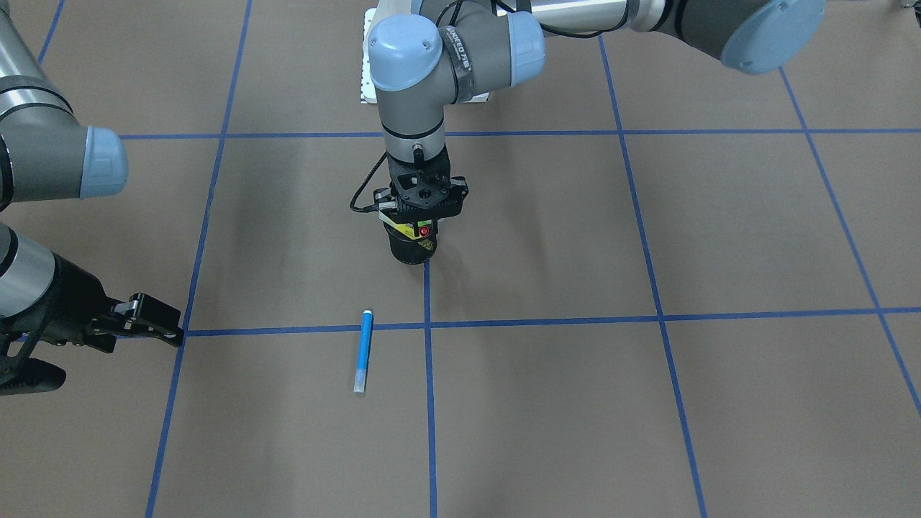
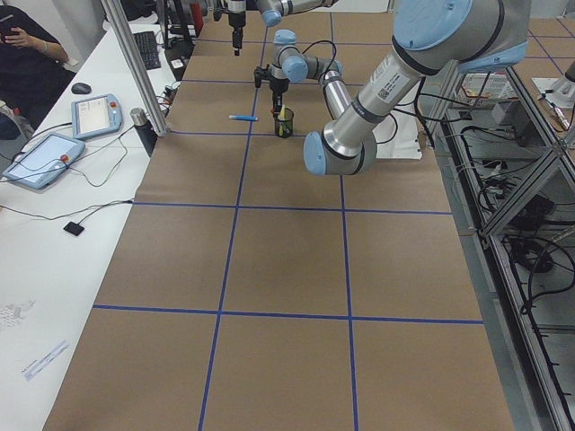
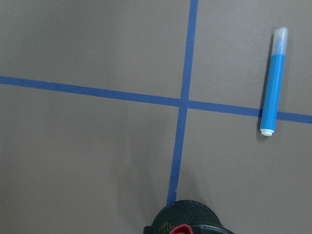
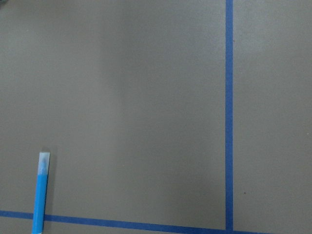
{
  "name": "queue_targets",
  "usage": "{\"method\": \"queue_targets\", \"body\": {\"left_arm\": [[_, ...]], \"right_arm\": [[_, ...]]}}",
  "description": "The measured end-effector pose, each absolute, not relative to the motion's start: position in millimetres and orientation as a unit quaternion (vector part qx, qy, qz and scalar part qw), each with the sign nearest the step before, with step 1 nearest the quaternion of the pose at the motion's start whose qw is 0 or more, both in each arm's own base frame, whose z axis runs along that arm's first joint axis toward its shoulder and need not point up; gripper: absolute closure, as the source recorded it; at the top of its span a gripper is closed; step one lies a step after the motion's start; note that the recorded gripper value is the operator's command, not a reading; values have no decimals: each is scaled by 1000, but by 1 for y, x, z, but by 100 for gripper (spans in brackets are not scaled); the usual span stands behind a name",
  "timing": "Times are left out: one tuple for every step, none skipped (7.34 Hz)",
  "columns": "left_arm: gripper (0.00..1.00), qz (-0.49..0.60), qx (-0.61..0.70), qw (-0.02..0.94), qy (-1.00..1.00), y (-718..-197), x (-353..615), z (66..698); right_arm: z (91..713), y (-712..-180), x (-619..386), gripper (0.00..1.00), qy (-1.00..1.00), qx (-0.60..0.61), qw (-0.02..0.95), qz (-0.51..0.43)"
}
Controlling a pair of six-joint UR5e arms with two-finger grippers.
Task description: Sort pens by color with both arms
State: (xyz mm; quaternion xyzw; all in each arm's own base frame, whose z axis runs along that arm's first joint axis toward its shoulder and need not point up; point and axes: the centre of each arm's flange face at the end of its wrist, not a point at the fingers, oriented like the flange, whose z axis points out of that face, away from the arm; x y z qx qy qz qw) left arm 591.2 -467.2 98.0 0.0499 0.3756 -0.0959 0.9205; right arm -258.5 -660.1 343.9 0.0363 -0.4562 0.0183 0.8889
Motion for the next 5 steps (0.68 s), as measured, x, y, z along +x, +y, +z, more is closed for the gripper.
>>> {"method": "queue_targets", "body": {"left_arm": [[65,-95,50,920,376,-467,592,98],[65,-94,51,920,376,-467,593,98],[65,-92,51,921,376,-468,594,98],[66,-91,52,921,376,-469,595,99],[69,-91,54,920,377,-469,596,98]], "right_arm": [[344,-660,-258,1,-456,37,889,18],[343,-660,-258,1,-456,37,889,18],[343,-660,-258,1,-456,37,889,18],[343,-660,-258,1,-456,37,889,18],[343,-660,-258,1,-456,37,889,18]]}}
